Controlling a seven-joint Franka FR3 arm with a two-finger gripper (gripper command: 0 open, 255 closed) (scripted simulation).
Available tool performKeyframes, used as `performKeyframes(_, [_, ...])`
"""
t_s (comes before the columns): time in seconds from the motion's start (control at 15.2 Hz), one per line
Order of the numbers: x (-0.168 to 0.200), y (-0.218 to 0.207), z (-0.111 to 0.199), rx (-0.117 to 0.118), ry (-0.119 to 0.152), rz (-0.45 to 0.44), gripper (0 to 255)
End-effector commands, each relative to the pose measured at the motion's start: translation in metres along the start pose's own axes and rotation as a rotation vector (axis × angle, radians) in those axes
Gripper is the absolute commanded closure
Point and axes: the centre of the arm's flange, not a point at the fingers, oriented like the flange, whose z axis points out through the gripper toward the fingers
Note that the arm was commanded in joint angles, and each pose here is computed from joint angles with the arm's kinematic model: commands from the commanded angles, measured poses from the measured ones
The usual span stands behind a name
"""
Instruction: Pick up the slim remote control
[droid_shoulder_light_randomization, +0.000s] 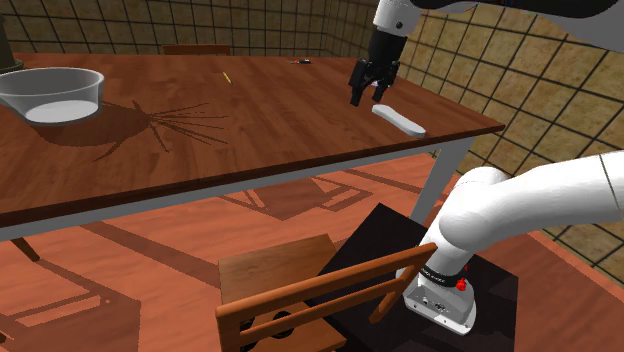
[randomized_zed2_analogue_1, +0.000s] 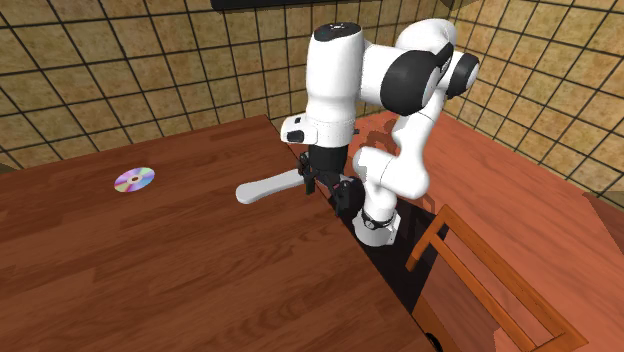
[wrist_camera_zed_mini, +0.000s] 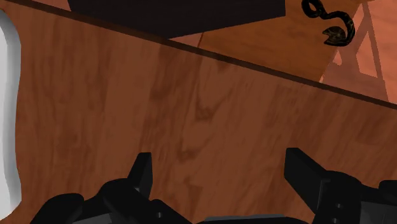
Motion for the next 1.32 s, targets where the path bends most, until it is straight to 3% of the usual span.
performKeyframes(0.0, [0.002,0.025,0.003,-0.011,-0.010,0.023,0])
performKeyframes(0.92, [0.010,0.197,0.036,-0.085,-0.076,0.185,0])
performKeyframes(1.25, [0.008,0.200,0.057,-0.085,-0.077,0.186,0])
